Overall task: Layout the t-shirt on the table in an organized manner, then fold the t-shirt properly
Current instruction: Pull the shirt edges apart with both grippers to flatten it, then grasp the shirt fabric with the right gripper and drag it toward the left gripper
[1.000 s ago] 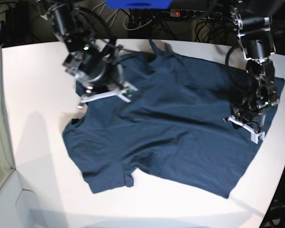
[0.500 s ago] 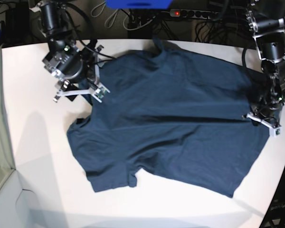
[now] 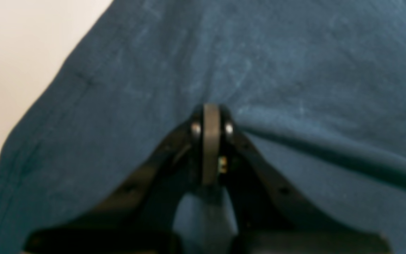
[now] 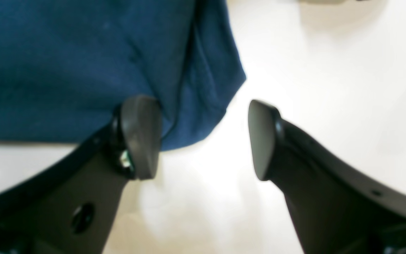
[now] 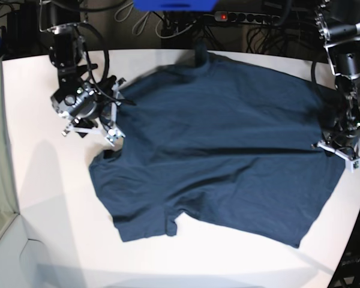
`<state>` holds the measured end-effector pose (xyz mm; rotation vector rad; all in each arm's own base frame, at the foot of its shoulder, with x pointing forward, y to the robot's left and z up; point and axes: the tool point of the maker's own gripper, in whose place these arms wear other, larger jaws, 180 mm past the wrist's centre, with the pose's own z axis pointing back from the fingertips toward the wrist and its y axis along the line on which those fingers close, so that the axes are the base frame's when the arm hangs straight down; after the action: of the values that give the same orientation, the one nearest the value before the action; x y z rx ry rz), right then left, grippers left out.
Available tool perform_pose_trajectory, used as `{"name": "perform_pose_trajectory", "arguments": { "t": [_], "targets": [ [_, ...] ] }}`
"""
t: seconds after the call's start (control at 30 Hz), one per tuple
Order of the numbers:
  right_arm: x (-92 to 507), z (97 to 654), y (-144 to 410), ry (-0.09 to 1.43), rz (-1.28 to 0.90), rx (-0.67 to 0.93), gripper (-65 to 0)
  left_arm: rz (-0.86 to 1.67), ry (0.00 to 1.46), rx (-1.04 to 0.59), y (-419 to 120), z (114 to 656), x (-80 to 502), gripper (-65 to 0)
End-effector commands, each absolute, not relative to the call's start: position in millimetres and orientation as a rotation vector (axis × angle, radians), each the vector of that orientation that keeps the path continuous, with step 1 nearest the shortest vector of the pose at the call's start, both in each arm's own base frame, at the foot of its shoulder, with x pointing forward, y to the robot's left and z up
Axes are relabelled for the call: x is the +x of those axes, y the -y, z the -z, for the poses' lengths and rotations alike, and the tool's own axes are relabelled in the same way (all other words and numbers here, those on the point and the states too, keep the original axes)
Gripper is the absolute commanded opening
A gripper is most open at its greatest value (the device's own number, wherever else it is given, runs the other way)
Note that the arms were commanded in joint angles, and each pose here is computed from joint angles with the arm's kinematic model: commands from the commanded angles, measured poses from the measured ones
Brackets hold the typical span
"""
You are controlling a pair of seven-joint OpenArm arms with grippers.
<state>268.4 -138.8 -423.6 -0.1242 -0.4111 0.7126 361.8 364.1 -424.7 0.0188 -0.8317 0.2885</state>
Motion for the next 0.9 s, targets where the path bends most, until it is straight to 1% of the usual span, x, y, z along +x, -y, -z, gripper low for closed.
{"name": "perform_pose_trajectory", "arguments": {
  "t": [0.0, 0.07, 0.1, 0.2, 0.27, 0.33, 0.4, 0.53, 0.63, 0.7, 0.8, 0.87],
  "targets": [
    [267, 428, 142, 0.394, -0.718, -0.127, -28.0, -0.291, 0.880, 0.038, -375, 407, 372, -64.6],
    [265, 436, 140, 0.383, -0.721, -0.111, -33.7, -0.291, 0.880, 0.038, -375, 407, 372, -64.6],
    [267, 438, 138, 0.382, -0.722, -0.106, -37.7, -0.291, 0.880, 0.038, -375, 407, 372, -64.6],
    [273, 449, 139, 0.342, -0.711, -0.095, -54.9, -0.287, 0.879, 0.036, -373, 407, 373, -64.6],
    [281, 450, 141, 0.334, -0.702, -0.095, -65.0, -0.285, 0.882, 0.036, -373, 406, 374, -64.6],
    [289, 444, 141, 0.345, -0.705, -0.107, -65.0, -0.283, 0.887, 0.034, -372, 404, 375, -64.6],
    [302, 425, 141, 0.386, -0.707, -0.139, -65.0, -0.281, 0.885, 0.033, -371, 404, 375, -64.6],
    [341, 351, 137, 0.545, -0.727, -0.251, -65.0, -0.280, 0.890, 0.029, -369, 403, 376, -64.6],
    [360, 304, 106, 0.661, -0.825, -0.306, -65.0, -0.282, 0.885, 0.014, -362, 407, 377, -64.6],
    [367, 291, 76, 0.699, -0.929, -0.317, -65.0, -0.282, 0.883, 0.010, -360, 408, 377, -64.6],
    [365, 290, 20, 0.721, -1.102, -0.296, -65.0, -0.281, 0.877, 0.011, -360, 410, 375, -64.6],
    [360, 300, -17, 0.696, -1.208, -0.275, -65.0, -0.281, 0.874, 0.010, -359, 410, 374, -64.6]
  ]
}}
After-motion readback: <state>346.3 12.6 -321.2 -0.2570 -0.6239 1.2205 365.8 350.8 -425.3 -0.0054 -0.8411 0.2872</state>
